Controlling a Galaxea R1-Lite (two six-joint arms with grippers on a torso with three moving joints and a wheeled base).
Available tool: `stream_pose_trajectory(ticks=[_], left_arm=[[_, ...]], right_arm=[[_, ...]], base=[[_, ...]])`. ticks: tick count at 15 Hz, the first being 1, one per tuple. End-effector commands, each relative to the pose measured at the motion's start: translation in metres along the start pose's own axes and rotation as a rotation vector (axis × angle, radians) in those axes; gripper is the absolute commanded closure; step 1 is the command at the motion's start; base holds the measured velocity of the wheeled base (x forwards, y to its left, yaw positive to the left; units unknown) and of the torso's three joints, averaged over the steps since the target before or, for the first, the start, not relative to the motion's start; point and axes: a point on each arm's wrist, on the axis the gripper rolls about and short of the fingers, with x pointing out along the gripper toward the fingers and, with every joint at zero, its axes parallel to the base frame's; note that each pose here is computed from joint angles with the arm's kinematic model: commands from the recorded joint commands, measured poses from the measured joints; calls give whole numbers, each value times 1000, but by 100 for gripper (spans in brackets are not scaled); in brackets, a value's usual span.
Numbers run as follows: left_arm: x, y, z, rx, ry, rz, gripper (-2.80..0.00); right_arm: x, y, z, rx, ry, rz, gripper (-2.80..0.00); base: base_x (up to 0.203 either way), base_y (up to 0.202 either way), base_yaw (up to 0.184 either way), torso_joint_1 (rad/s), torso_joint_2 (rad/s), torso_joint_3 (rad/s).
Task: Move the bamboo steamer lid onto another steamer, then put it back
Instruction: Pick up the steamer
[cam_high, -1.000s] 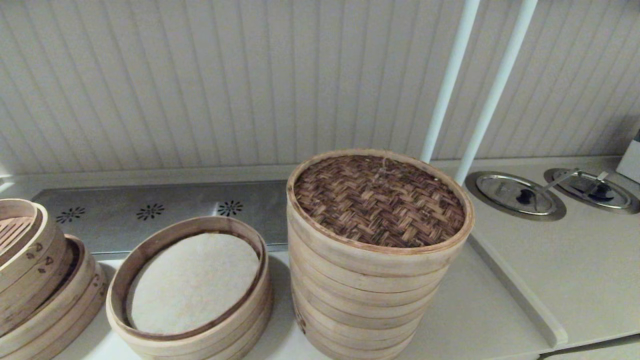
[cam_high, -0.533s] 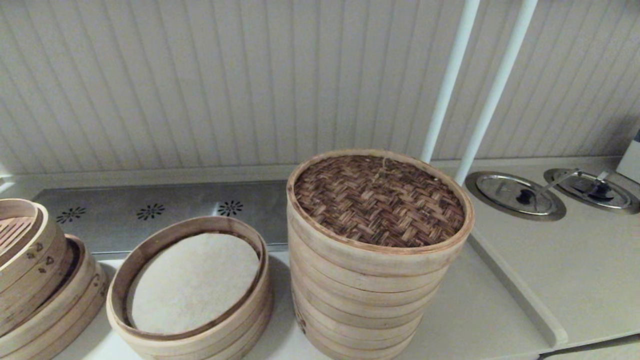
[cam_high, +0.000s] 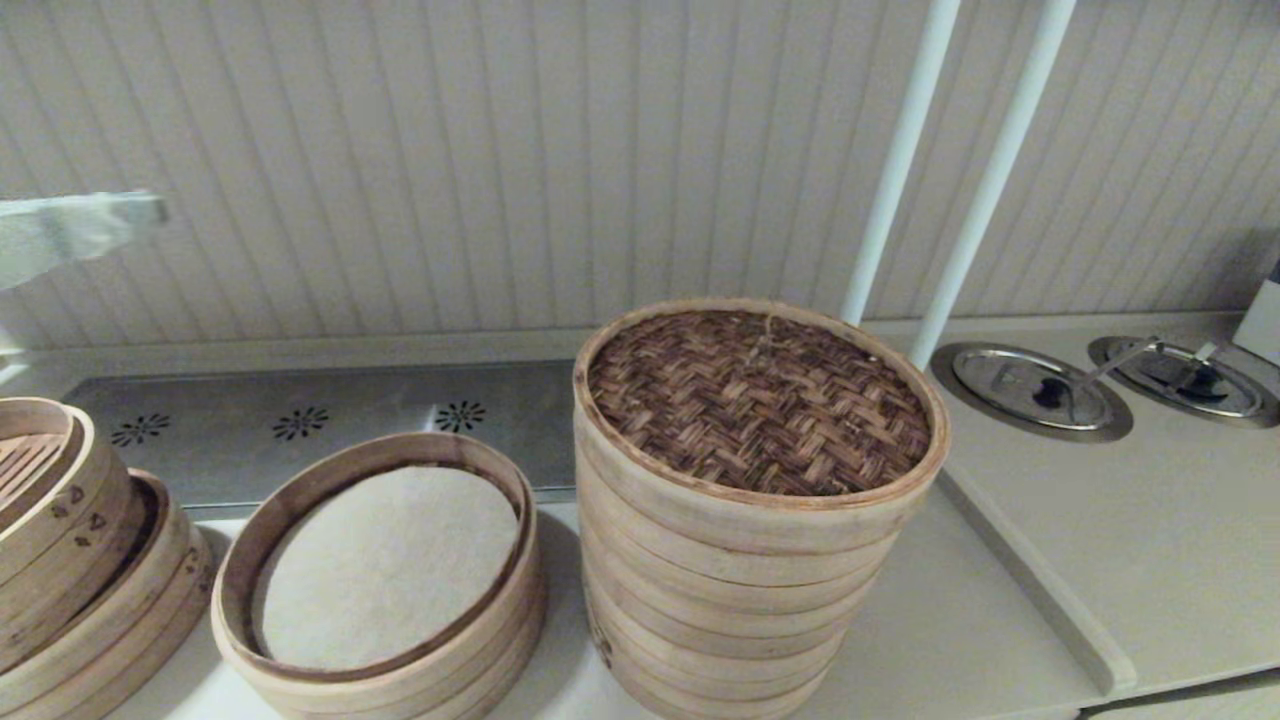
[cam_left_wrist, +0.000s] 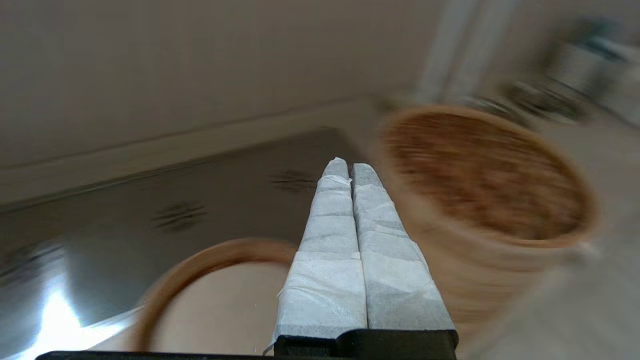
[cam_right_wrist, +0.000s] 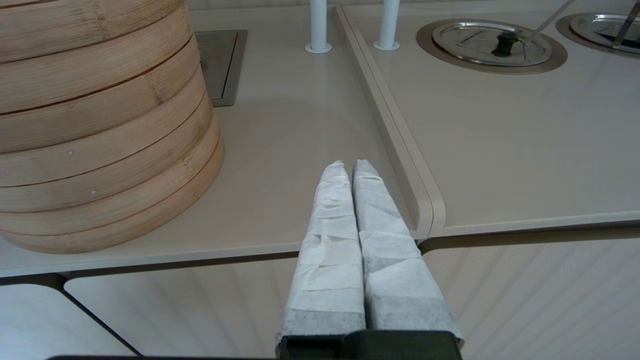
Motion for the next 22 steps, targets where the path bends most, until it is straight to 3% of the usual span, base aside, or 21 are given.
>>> stream_pose_trajectory(ticks=[1, 3, 8, 10, 14, 15, 22], left_arm=[[64, -14, -6, -14, 121, -165, 0], [93, -34, -10, -12, 168, -292, 0], [149, -96, -39, 9, 293, -496, 0], [159, -121, -49, 29, 322, -534, 0], [177, -143, -70, 84, 371, -528, 0], [181, -145, -74, 89, 379, -507, -280], [209, -154, -86, 108, 286, -425, -280]], right_arm=[[0, 0, 0, 0, 2, -1, 0], [0, 0, 0, 0, 2, 0, 0], [0, 0, 0, 0, 2, 0, 0], [0, 0, 0, 0, 2, 0, 0], [0, 0, 0, 0, 2, 0, 0], [0, 0, 0, 0, 2, 0, 0], [0, 0, 0, -1, 2, 0, 0]], base=[[0, 0, 0, 0, 0, 0], [0, 0, 0, 0, 0, 0], [0, 0, 0, 0, 0, 0], [0, 0, 0, 0, 0, 0], [0, 0, 0, 0, 0, 0], [0, 0, 0, 0, 0, 0], [0, 0, 0, 0, 0, 0]])
